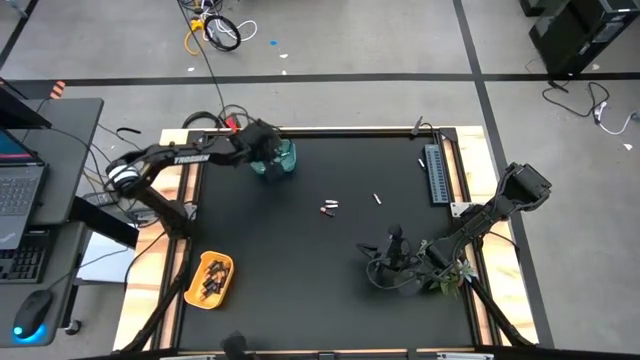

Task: Sort batteries
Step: Put the silver battery into the green bin, then put the black battery into the yellow bin

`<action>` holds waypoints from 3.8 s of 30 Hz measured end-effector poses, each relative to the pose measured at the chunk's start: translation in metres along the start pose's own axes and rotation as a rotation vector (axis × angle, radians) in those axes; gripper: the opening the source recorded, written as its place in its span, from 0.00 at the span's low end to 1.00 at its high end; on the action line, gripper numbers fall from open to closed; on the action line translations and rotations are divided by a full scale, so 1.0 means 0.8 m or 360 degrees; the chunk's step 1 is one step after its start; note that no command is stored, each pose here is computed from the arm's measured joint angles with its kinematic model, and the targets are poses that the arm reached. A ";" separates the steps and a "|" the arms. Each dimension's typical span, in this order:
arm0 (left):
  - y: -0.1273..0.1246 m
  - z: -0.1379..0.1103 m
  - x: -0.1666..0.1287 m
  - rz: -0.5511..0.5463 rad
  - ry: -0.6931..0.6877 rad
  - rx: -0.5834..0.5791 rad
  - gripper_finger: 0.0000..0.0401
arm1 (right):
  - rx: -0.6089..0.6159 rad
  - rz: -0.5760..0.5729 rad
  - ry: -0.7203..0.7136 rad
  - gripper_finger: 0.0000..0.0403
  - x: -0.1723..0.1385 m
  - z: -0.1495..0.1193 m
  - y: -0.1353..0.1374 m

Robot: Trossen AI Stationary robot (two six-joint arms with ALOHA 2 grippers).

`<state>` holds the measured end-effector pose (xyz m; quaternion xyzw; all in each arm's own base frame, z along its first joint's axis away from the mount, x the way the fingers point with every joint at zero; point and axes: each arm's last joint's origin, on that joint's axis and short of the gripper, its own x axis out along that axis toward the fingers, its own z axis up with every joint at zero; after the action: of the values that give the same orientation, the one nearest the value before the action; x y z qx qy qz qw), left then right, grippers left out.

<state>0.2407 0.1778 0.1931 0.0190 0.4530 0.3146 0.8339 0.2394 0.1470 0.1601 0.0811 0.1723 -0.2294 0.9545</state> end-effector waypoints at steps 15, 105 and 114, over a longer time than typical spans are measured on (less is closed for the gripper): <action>0.016 -0.014 0.010 -0.0037 0.0117 -0.0199 0.57 | -0.0044 0.0023 -0.0061 0.00 0.000 0.006 0.004; -0.295 0.025 -0.011 -0.0896 -0.0288 0.0621 0.59 | -0.0067 0.0024 -0.0075 0.00 -0.005 0.004 0.007; -0.306 0.012 0.009 -0.0957 -0.0169 0.0547 0.41 | -0.0053 0.0030 -0.0080 0.00 -0.005 0.005 0.007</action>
<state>0.3752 -0.0123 0.1162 0.0411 0.4406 -0.0272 0.8964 0.2398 0.1531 0.1656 0.0611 0.1511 -0.2193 0.9619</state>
